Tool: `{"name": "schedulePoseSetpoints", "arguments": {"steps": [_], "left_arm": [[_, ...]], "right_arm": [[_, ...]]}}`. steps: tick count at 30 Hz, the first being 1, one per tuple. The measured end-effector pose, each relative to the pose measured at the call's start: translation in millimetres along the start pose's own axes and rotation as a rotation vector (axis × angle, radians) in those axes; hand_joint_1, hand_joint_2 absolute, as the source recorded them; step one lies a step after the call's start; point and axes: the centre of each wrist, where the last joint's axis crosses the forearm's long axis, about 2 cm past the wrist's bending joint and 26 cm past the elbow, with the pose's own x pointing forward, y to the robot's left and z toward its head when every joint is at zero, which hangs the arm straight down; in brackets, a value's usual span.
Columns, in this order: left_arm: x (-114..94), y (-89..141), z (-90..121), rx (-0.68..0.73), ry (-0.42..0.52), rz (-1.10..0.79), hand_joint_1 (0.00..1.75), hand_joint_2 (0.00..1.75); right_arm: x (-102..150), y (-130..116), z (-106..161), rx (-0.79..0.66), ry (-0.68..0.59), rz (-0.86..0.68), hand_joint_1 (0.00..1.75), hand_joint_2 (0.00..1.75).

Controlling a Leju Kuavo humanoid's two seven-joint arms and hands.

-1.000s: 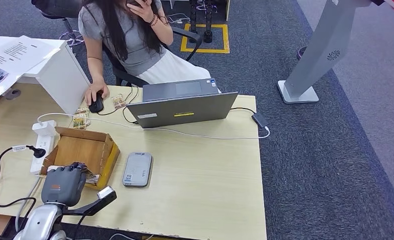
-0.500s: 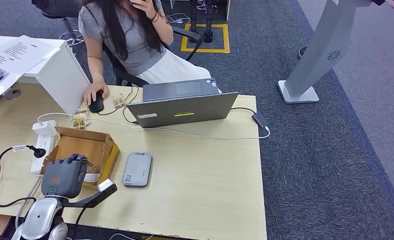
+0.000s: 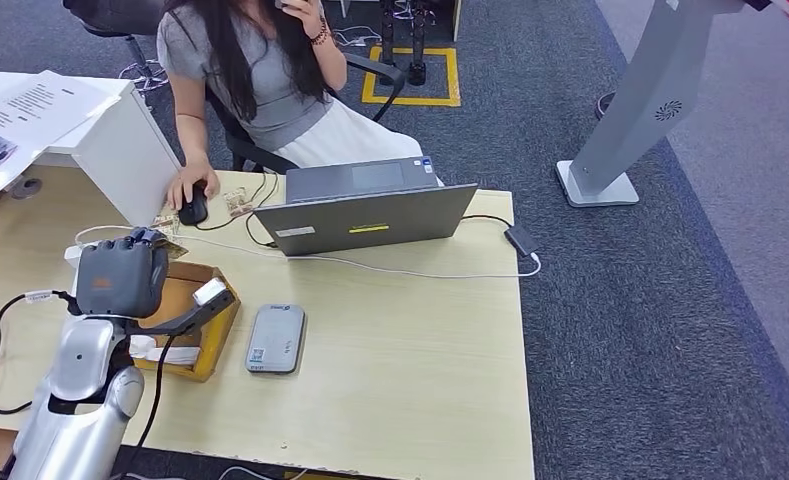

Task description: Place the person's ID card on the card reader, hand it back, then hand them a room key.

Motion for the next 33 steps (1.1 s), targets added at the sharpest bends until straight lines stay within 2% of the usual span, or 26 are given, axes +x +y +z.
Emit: {"name": "schedulePoseSetpoints", "arguments": {"steps": [3, 6, 10, 14, 17, 21, 31, 33], "left_arm": [[2, 5, -11, 0.011, -0.006, 0.002, 1.75, 1.75], [2, 19, -37, 0.040, -0.008, 0.004, 1.75, 1.75], [-2, 49, -90, 0.109, 0.007, -0.006, 1.75, 1.75], [-12, 74, -152, 0.142, 0.078, -0.063, 1.75, 1.75], [-22, 87, -185, 0.147, 0.122, -0.083, 1.75, 1.75], [-30, 90, -201, 0.131, 0.148, -0.080, 1.75, 1.75], [-35, 83, -207, 0.080, 0.170, -0.086, 1.75, 1.75], [-36, 80, -205, 0.062, 0.173, -0.081, 0.87, 1.75]], "right_arm": [[0, 0, 0, 0.002, -0.001, 0.003, 0.00, 1.75], [1, 1, 0, 0.011, -0.004, 0.013, 0.00, 1.75], [2, 2, 1, 0.018, -0.013, 0.046, 0.00, 1.75], [4, 3, 1, 0.026, -0.018, 0.091, 0.00, 1.75], [4, 4, 1, 0.027, -0.018, 0.109, 0.00, 1.75], [4, 4, 1, 0.027, -0.019, 0.117, 0.00, 1.75], [4, 4, 1, 0.026, -0.016, 0.121, 0.00, 1.75], [4, 4, 1, 0.025, -0.015, 0.122, 0.00, 1.75]]}}
